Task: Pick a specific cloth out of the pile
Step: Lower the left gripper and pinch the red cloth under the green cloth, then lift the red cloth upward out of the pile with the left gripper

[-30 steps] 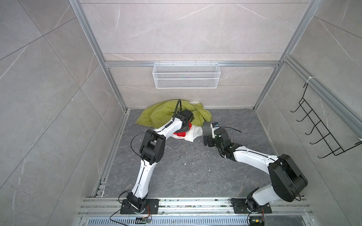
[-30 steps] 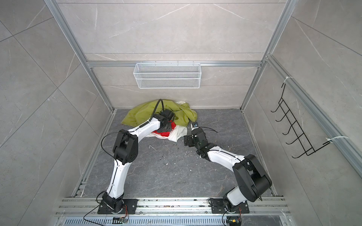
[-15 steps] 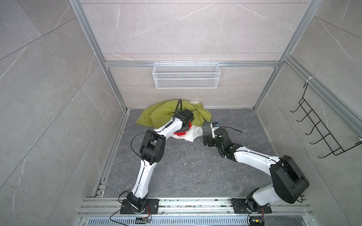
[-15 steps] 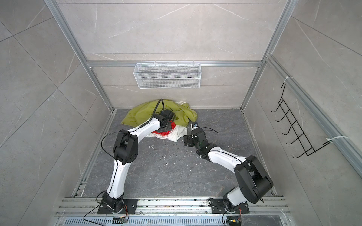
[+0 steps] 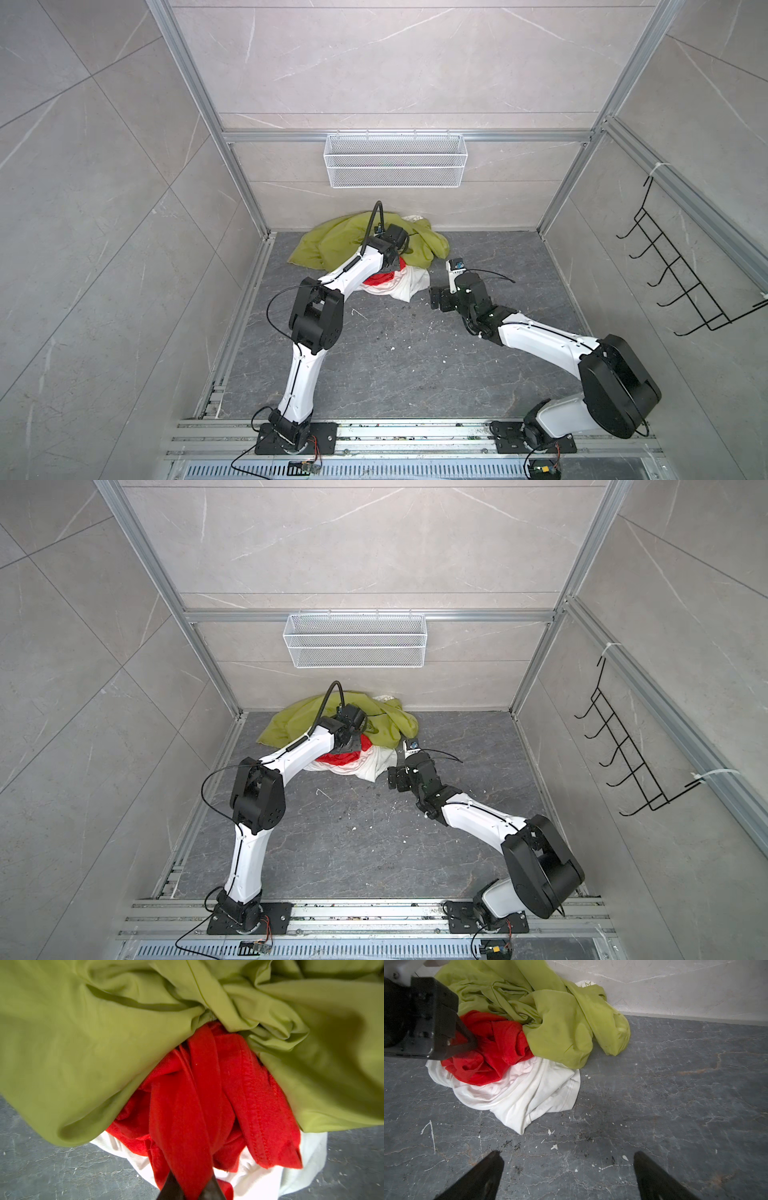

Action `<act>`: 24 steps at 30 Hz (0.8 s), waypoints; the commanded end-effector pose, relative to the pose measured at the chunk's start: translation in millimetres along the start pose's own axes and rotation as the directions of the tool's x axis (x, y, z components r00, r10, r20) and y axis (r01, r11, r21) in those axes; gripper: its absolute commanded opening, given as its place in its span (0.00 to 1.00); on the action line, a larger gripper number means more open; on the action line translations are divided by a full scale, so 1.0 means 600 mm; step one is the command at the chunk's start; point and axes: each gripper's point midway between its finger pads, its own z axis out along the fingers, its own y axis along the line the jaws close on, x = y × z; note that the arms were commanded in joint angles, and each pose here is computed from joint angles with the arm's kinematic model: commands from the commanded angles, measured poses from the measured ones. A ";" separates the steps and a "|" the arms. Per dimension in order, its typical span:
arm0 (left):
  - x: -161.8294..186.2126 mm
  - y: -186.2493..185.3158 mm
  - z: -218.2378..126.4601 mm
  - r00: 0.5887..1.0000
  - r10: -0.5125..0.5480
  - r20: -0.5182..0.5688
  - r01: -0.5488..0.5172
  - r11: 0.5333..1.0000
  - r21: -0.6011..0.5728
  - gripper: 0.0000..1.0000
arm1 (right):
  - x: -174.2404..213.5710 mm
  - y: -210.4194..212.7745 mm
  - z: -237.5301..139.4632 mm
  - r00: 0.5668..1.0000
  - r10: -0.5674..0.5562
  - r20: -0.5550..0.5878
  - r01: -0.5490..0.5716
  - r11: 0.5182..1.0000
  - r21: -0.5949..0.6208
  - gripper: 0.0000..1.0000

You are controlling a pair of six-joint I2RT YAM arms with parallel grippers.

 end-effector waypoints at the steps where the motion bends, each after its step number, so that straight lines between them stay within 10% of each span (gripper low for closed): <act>1: -0.049 0.010 -0.064 0.995 -0.012 0.101 0.011 1.000 0.013 0.00 | -0.009 0.001 -0.012 1.000 0.002 0.022 -0.002 1.000 0.006 1.00; 24: -0.119 0.004 -0.143 0.972 -0.002 0.236 -0.017 0.997 0.078 0.00 | -0.037 0.027 -0.017 0.998 -0.027 0.064 0.028 0.999 -0.020 1.00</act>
